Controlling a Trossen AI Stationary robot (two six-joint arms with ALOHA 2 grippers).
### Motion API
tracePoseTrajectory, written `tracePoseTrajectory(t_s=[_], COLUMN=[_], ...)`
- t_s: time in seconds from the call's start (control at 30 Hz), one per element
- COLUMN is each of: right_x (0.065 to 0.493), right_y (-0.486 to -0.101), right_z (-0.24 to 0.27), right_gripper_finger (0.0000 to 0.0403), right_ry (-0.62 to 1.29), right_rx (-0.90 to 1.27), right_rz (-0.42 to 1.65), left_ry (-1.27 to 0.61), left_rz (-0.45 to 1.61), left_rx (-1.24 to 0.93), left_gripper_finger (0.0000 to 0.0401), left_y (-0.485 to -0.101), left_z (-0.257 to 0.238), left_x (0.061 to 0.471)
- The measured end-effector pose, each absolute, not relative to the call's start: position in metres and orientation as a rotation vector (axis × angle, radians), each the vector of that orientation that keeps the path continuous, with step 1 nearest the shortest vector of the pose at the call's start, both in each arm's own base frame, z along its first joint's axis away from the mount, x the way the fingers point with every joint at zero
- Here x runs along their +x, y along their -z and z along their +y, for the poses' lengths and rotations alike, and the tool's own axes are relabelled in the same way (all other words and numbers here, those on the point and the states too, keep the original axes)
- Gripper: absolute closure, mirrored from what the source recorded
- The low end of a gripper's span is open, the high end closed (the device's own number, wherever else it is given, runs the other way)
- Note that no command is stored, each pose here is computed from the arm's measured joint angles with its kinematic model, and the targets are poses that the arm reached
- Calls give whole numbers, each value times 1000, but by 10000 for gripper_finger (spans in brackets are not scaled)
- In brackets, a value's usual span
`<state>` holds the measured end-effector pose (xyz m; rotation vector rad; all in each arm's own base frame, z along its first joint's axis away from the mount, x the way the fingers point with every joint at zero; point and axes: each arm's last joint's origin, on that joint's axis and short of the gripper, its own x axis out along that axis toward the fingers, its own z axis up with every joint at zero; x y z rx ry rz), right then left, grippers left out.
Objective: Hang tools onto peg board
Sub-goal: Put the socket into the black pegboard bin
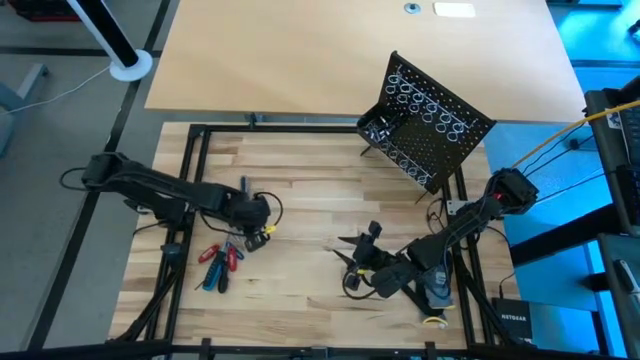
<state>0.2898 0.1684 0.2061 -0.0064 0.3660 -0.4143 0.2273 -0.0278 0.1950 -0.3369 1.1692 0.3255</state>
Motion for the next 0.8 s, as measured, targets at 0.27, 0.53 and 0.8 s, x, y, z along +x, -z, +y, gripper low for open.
tracePoseTrajectory(t_s=[0.27, 0.53, 0.8], right_x=[289, 290, 290], right_y=[-200, -201, -201], right_z=[169, 170, 170], right_gripper_finger=[231, 231, 231], right_ry=[365, 352, 344], right_rx=[-16, 18, 24], right_rz=[425, 420, 420], left_ry=[-443, -542, -572], left_rz=[1235, 1212, 1300], left_rx=[-480, -592, -565], left_gripper_finger=[348, 265, 264], left_y=[-181, -179, -159], left_z=[-13, -5, -5], left_x=[232, 233, 237])
